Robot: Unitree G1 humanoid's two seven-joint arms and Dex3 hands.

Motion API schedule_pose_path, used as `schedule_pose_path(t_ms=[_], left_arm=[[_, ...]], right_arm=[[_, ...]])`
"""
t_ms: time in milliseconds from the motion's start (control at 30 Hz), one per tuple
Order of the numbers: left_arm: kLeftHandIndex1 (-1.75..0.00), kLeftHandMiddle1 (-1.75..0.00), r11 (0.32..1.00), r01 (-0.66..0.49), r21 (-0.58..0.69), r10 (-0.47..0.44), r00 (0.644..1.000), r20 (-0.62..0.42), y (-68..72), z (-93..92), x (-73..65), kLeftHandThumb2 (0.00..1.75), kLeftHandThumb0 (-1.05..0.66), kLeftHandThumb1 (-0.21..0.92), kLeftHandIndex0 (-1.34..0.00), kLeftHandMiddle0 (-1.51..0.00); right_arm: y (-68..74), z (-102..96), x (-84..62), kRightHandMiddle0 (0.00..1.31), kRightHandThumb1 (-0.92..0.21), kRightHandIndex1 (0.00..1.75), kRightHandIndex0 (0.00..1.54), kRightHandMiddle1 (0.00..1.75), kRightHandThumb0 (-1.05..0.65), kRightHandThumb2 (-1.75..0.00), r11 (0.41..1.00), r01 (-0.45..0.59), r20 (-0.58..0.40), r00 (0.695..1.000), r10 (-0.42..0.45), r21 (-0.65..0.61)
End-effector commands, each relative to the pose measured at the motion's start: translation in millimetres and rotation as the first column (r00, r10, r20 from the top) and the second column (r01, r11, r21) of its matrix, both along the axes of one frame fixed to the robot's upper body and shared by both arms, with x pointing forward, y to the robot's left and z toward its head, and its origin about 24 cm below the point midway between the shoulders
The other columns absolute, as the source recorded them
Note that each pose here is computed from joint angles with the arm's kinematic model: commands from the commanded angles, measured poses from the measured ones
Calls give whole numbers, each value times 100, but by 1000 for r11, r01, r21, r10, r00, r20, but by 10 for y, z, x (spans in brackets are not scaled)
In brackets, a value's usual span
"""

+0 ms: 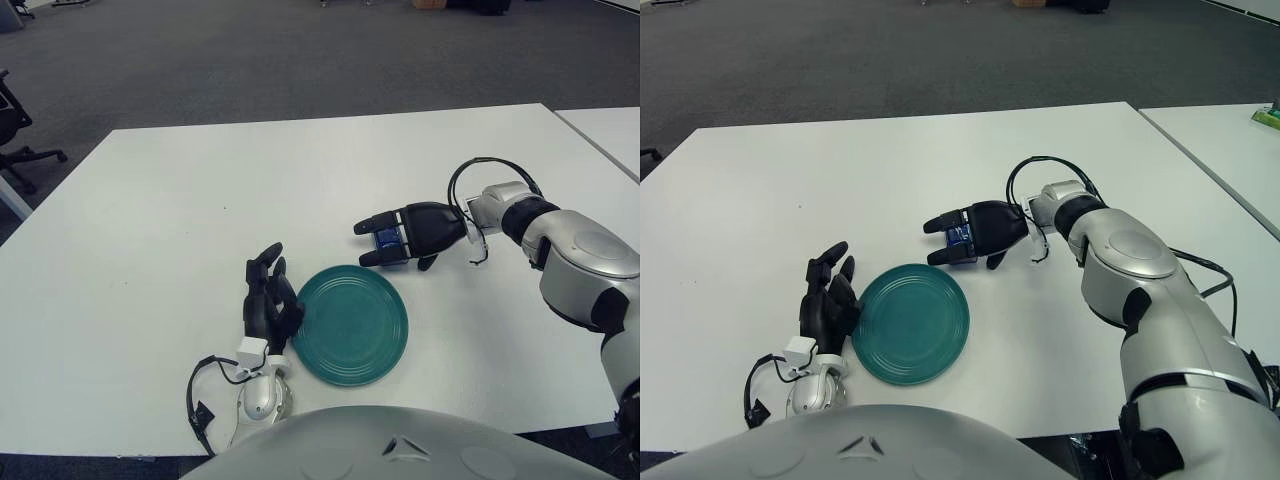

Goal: Put the gum into the plate.

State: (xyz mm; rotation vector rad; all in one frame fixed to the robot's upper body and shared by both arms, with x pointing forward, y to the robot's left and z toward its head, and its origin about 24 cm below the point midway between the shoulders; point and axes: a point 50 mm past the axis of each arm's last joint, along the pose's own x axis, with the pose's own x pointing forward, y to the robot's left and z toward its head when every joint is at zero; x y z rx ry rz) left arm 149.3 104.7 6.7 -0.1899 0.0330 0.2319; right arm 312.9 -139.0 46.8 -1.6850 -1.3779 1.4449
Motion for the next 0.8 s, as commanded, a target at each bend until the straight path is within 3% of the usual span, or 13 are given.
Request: schedule_pose_path(t_ms=[0,433,767], left_arm=[[-97,-7,998,-29,-61,31,999,33,-76,92,51,91,-89,92,-4,-48],[-98,-8,999,-11,-46,12,1000,28,-42,77,20,90,-91,92,-7,-50],[-98,-9,999,4,-34,-3,999,37,-43,69,22,91,-89,92,-6,-52]], right_arm=[[48,67,60,0,-92,0,6,0,-80,-56,1000,16,21,1000,-16,-9],[45,121,132,0,-92,0,2,0,-84,-64,993,107,43,994,-105,-43],[74,110,162,0,-92,1,4,0,-73,-66,986,158,63,986,-155,-48]])
